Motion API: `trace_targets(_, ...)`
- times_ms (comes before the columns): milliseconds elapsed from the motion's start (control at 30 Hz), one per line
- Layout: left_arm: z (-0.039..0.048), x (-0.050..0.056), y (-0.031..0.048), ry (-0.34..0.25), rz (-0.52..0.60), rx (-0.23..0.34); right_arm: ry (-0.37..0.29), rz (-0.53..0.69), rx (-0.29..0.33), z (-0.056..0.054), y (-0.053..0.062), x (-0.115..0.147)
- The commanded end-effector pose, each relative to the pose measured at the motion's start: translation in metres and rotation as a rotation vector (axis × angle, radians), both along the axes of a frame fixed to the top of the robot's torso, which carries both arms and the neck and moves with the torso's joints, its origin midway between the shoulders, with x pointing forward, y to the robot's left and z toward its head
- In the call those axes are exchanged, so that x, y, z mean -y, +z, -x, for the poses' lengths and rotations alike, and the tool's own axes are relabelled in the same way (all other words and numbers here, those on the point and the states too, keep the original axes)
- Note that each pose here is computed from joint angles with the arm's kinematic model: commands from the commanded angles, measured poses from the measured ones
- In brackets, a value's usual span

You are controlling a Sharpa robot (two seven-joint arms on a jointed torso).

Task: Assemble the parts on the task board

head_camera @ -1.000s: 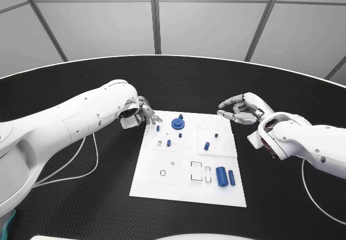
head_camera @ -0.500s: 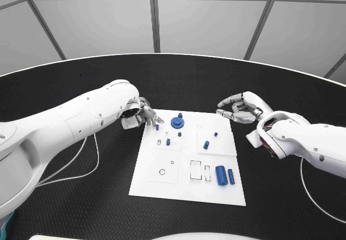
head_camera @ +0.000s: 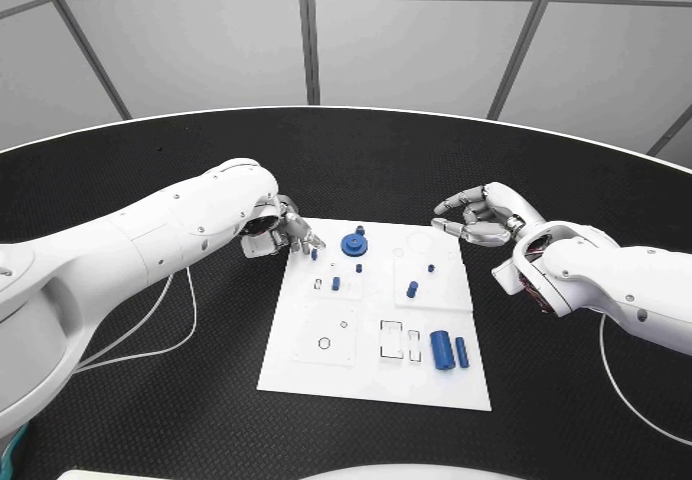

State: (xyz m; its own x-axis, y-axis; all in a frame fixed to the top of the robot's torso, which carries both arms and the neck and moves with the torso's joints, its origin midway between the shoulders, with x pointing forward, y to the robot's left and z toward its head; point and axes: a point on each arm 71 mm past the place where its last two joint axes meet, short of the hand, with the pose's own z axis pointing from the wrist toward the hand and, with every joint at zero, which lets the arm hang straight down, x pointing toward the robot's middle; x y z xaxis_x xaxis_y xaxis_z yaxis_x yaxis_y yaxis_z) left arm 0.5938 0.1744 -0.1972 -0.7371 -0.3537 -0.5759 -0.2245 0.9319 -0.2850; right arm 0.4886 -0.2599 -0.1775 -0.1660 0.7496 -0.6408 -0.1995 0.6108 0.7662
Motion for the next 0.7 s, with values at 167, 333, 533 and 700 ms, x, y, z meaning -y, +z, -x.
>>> trace_targets(167, 0.0002, 0.0015, -0.0003, -0.004, -0.006, -0.006, 0.001, 0.000, -0.001, 0.0000, -0.0001, -0.0001)
trace_targets(333, 0.0003, 0.0024, -0.0006, -0.009, -0.011, -0.012, 0.003, 0.000, -0.002, 0.0001, -0.0001, -0.0005)
trace_targets(533, 0.0003, 0.0038, -0.0008, -0.013, -0.012, -0.015, 0.004, -0.001, -0.002, 0.0002, -0.0001, -0.0011)
trace_targets(700, 0.0005, 0.0052, -0.0008, -0.017, -0.012, -0.016, 0.005, -0.001, -0.002, 0.0004, 0.0000, -0.0014)
